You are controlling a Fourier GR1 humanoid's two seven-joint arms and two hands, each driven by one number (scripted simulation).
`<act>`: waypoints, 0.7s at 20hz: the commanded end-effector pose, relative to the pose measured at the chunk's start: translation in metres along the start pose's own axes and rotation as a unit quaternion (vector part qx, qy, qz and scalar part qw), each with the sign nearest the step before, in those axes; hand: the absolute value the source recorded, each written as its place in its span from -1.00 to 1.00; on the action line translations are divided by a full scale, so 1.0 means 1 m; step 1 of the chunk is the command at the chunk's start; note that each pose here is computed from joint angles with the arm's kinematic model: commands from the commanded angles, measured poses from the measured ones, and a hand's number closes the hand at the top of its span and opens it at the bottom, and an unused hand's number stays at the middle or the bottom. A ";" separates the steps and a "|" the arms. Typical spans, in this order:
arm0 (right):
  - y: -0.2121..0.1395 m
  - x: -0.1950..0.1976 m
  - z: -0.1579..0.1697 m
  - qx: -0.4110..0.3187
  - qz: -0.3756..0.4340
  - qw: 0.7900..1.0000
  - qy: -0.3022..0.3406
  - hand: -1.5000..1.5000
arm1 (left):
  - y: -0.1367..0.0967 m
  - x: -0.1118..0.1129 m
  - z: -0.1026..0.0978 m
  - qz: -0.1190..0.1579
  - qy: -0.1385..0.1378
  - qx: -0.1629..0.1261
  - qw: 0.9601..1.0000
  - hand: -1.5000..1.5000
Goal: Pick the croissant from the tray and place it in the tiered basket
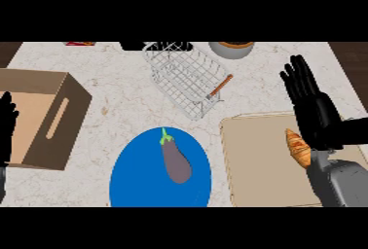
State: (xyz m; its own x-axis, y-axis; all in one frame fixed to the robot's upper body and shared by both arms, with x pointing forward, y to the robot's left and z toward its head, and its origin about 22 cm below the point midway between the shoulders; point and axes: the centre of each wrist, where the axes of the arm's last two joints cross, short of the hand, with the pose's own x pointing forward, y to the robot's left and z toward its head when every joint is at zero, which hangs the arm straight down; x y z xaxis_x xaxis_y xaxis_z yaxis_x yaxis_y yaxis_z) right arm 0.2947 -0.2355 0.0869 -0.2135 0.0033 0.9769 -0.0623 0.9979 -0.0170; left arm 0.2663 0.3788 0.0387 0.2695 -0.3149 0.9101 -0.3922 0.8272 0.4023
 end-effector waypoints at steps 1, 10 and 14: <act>-0.021 0.031 -0.006 0.007 0.080 0.996 -0.025 1.00 | -0.028 -0.003 0.008 0.010 0.015 -0.025 1.000 0.00; -0.120 0.054 0.013 -0.244 0.272 0.920 -0.144 -1.00 | -0.075 -0.036 0.067 0.086 0.047 -0.126 0.987 0.00; -0.132 0.041 0.048 -0.188 0.275 0.924 -0.189 -1.00 | -0.091 -0.037 0.089 0.085 0.039 -0.140 0.986 0.00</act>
State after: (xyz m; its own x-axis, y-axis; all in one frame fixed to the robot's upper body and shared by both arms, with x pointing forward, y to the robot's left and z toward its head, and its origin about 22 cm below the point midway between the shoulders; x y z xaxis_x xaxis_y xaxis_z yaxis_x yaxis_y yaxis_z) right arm 0.2695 -0.3500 0.1331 -0.4072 0.5565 0.7242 0.4614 0.8097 -0.3627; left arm 0.2469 0.3118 0.0375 0.1390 -0.2398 0.9608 -0.2275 0.9366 0.2667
